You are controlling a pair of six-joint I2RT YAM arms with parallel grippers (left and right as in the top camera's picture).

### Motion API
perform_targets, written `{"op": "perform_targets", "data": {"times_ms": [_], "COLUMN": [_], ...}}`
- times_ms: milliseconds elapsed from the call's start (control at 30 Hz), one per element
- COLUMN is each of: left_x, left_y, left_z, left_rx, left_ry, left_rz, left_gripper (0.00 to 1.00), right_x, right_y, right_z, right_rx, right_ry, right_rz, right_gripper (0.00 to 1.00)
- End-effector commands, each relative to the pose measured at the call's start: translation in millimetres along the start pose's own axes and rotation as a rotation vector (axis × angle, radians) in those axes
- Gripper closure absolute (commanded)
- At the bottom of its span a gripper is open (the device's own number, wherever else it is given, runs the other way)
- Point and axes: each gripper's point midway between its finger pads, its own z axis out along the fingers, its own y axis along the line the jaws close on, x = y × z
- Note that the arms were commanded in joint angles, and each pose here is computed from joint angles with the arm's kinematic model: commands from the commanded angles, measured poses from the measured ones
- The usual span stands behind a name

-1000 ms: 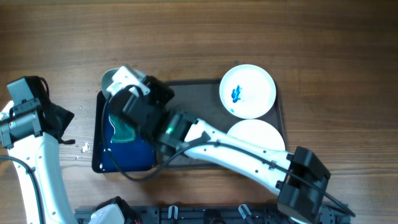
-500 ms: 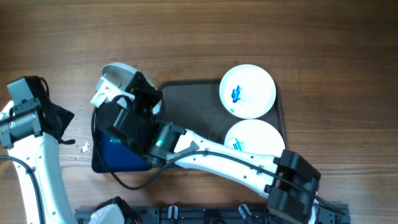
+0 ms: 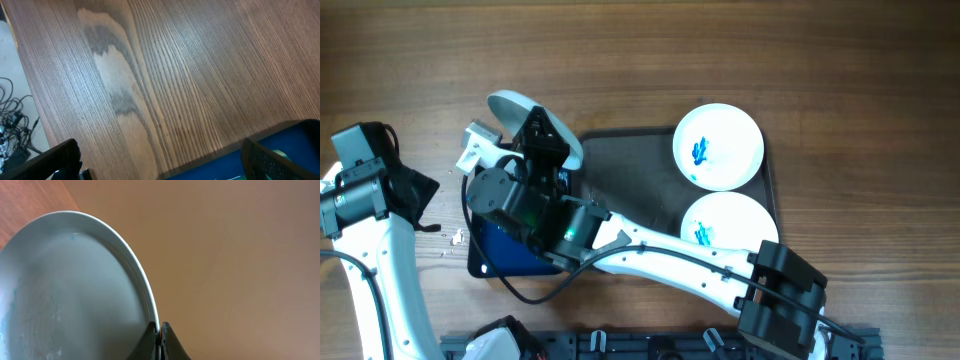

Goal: Clean dirty plates on tray and stack at the side
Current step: 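Carry the raised plate with the right gripper to the table's right side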

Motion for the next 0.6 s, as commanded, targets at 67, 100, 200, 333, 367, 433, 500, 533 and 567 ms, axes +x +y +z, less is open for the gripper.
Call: {"op": "perform_targets", "data": {"times_ms": [67, 100, 200, 333, 367, 433, 500, 533, 567], "left_x": [-3.7, -3.6, -3.6, -3.6, -3.6, -3.6, -3.7, -3.6, -3.6], "left_y": [3.1, 3.0, 3.0, 3.0, 3.0, 3.0, 3.1, 3.0, 3.0], "left_z": [-0.3, -0.3, -0.3, -0.3, -0.3, -0.3, -0.3, -0.3, -0.3], "left_rx": [-0.015, -0.015, -0.015, -0.015, -0.015, -0.015, -0.015, -0.015, -0.015], "left_ry": [-0.011, -0.011, -0.011, -0.011, -0.011, -0.011, -0.011, -0.011, -0.011], "left_rz": [-0.027, -0.027, -0.027, -0.027, -0.027, -0.027, -0.027, -0.027, -0.027], "left_gripper": [0.0, 0.0, 0.0, 0.0, 0.0, 0.0, 0.0, 0.0, 0.0], "right_x": [-17.3, -19.9, -23.5, -25.6, -25.6, -25.7, -26.5, -27.1, -27.6], "right_y": [-5.7, -4.8, -2.5, -0.5, -0.5, -0.4, -0.1, 0.2, 0.6], "right_z": [-14.4, -17.5, -22.5, -25.8, -25.8, -26.1, -27.1, -27.7, -28.5], "right_rx": [0.037, 0.036, 0.032, 0.03, 0.031, 0.032, 0.032, 0.032, 0.032], "right_ry": [-0.027, -0.035, -0.046, -0.053, -0.053, -0.052, -0.054, -0.056, -0.058], "right_rz": [-0.086, -0.096, -0.128, -0.176, -0.194, -0.241, -0.266, -0.28, -0.291], "right_gripper": [0.95, 0.95, 0.95, 0.95, 0.95, 0.95, 0.95, 0.95, 0.95]}}
